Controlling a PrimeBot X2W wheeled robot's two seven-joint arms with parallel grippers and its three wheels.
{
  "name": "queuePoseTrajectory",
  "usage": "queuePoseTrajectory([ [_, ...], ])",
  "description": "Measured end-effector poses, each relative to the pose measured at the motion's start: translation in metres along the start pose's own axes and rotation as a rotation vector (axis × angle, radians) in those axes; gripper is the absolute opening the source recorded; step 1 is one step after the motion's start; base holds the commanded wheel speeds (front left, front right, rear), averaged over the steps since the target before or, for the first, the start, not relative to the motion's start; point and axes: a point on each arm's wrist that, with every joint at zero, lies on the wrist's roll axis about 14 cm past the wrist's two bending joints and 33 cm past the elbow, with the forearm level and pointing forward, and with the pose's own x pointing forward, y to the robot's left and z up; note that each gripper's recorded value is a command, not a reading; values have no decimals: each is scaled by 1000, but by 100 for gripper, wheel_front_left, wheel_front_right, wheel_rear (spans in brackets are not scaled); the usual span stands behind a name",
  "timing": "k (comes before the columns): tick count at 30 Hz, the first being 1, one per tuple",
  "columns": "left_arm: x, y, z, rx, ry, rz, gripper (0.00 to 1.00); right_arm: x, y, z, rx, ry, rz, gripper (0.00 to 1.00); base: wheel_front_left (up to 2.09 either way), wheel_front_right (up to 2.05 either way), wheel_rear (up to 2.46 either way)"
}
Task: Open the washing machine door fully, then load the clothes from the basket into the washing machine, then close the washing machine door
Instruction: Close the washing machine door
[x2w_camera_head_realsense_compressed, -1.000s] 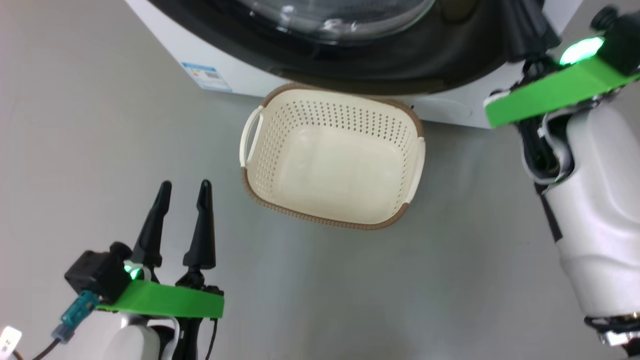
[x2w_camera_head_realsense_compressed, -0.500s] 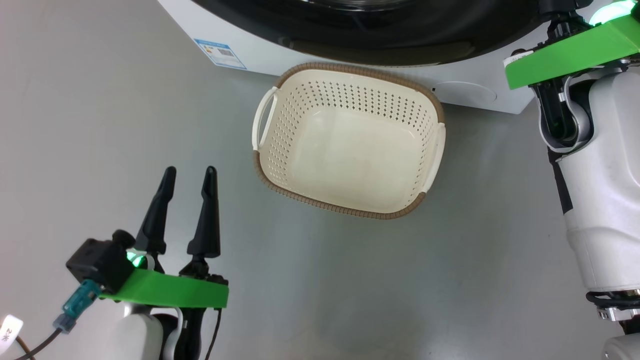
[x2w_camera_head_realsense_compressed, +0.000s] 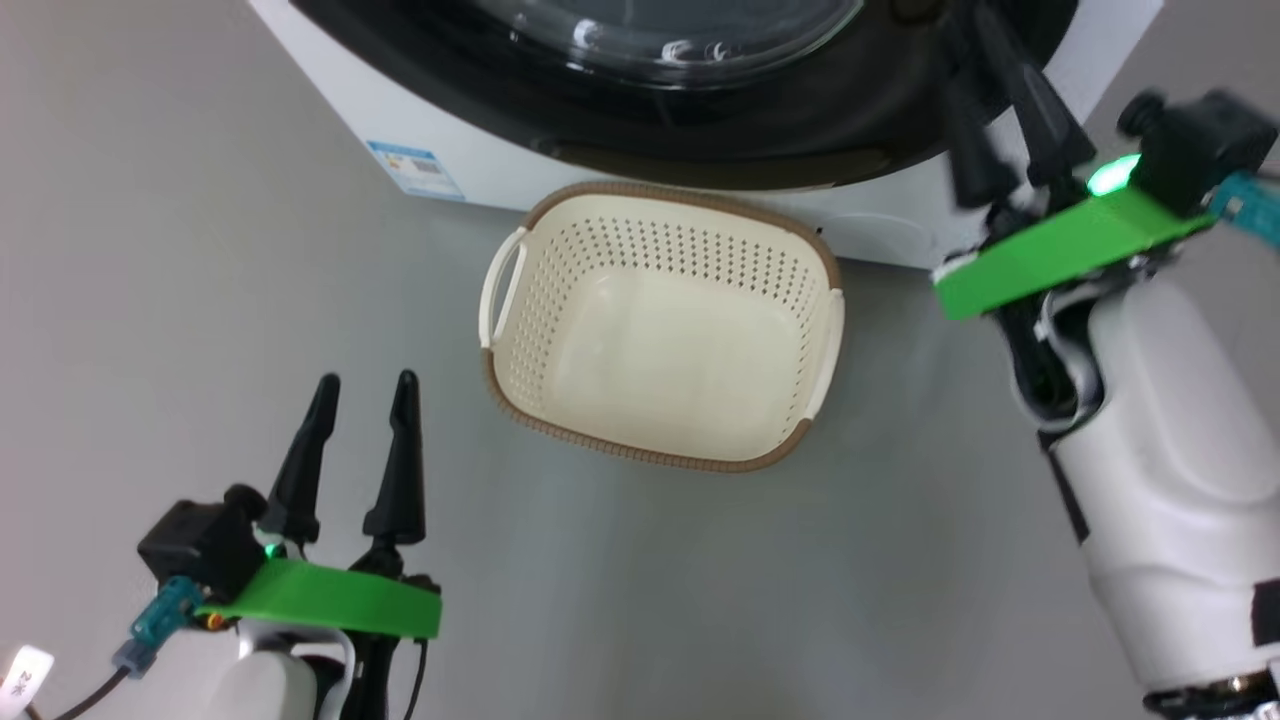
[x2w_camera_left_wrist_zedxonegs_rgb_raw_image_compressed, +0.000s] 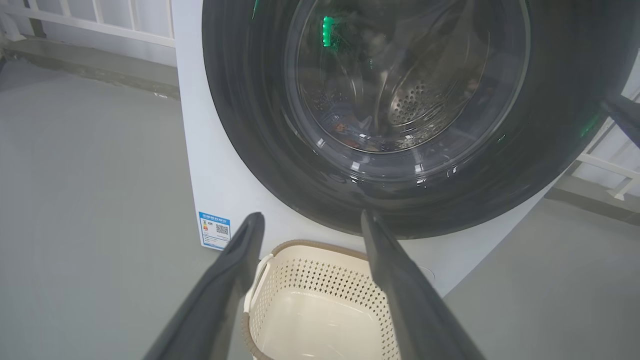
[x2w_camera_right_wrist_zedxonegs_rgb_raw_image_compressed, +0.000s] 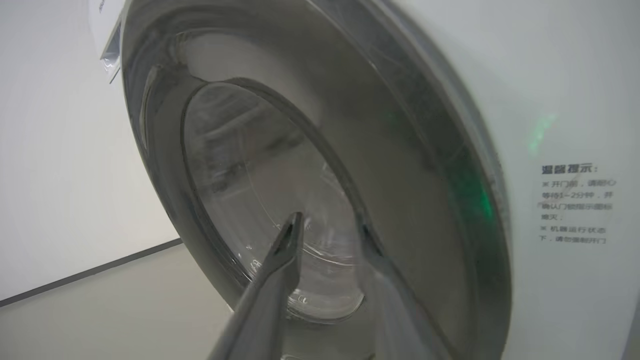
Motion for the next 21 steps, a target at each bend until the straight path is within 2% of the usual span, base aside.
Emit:
queuePoseTrajectory([
  [11,-20,11,-4,18,33,4,100,-71,-4,-14,-4,109,-82,100,0,0,0],
  [21,-20,2,-7,33,51,-53,100,-136,-30,-3,-26,136,-220,100,0,0,0],
])
